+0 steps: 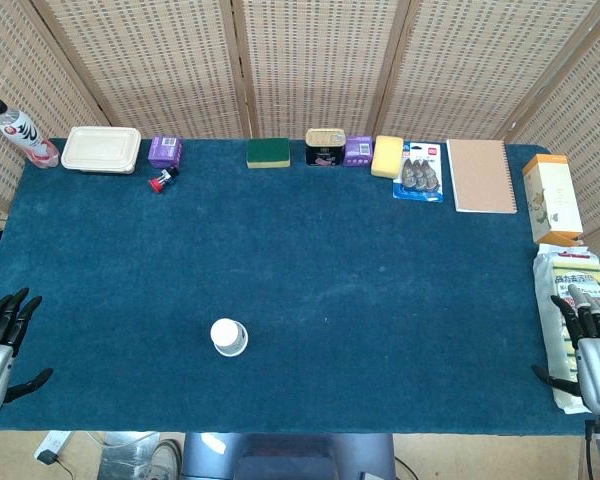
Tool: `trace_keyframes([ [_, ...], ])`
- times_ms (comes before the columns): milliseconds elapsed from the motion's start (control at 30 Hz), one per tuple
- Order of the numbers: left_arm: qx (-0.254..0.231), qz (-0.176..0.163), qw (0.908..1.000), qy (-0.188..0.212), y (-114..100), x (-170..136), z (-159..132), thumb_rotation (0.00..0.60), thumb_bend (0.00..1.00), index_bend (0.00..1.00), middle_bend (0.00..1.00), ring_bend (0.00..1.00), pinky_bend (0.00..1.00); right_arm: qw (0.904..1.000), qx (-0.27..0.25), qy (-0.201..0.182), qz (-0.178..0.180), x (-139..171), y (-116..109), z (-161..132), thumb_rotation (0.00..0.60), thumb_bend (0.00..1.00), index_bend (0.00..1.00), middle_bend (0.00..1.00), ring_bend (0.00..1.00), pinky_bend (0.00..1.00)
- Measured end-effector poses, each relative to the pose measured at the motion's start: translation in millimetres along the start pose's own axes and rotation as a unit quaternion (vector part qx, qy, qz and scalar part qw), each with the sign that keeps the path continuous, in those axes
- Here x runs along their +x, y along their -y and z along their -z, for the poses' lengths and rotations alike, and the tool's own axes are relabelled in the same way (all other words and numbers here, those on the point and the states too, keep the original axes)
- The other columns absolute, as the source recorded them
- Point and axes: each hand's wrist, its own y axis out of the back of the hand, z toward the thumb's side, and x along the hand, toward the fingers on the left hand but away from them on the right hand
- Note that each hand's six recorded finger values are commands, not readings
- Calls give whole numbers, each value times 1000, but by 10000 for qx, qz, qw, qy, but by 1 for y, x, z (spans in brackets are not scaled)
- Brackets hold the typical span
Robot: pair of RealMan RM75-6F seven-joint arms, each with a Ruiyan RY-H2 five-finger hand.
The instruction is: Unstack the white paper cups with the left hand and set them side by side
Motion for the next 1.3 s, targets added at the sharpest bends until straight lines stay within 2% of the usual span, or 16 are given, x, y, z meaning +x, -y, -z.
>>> trace_keyframes([
  [233, -20, 3, 10000, 47, 0, 1, -2, 600, 127, 0, 0, 0, 100, 10000, -55, 8, 42, 0, -3, 0, 600, 77, 105, 0, 0, 0],
  [433, -95, 38, 9994, 343, -3, 17, -22, 600, 127, 0, 0, 0, 100, 10000, -84, 17, 44, -1, -5, 2, 600, 78, 107, 0, 0, 0],
  [633, -57, 302, 9949, 960, -5, 43, -68, 600, 127, 0, 0, 0, 101, 9999, -152, -7, 57, 0, -7, 2, 600, 77, 108, 0, 0, 0],
  [867, 270, 805, 9805, 1771, 3, 73, -131, 600, 127, 0, 0, 0, 100, 9997, -228, -9, 50, 1, -9, 5, 600, 77, 108, 0, 0, 0],
  [933, 384, 877, 9776, 1872, 6, 80, -143, 600, 128, 4, 0, 0, 100, 9997, -252, -12, 55, 2, -10, 5, 600, 77, 109, 0, 0, 0],
  [1067, 616, 967, 9727, 2018, 14, 93, -170, 600, 128, 81, 0, 0, 100, 9995, -295, -17, 58, 2, -11, 7, 600, 77, 110, 0, 0, 0],
  [1300, 807, 1221, 9668, 2095, 32, 106, -206, 600, 128, 141, 0, 0, 101, 9994, -351, -13, 76, 2, -14, 9, 600, 77, 111, 0, 0, 0],
])
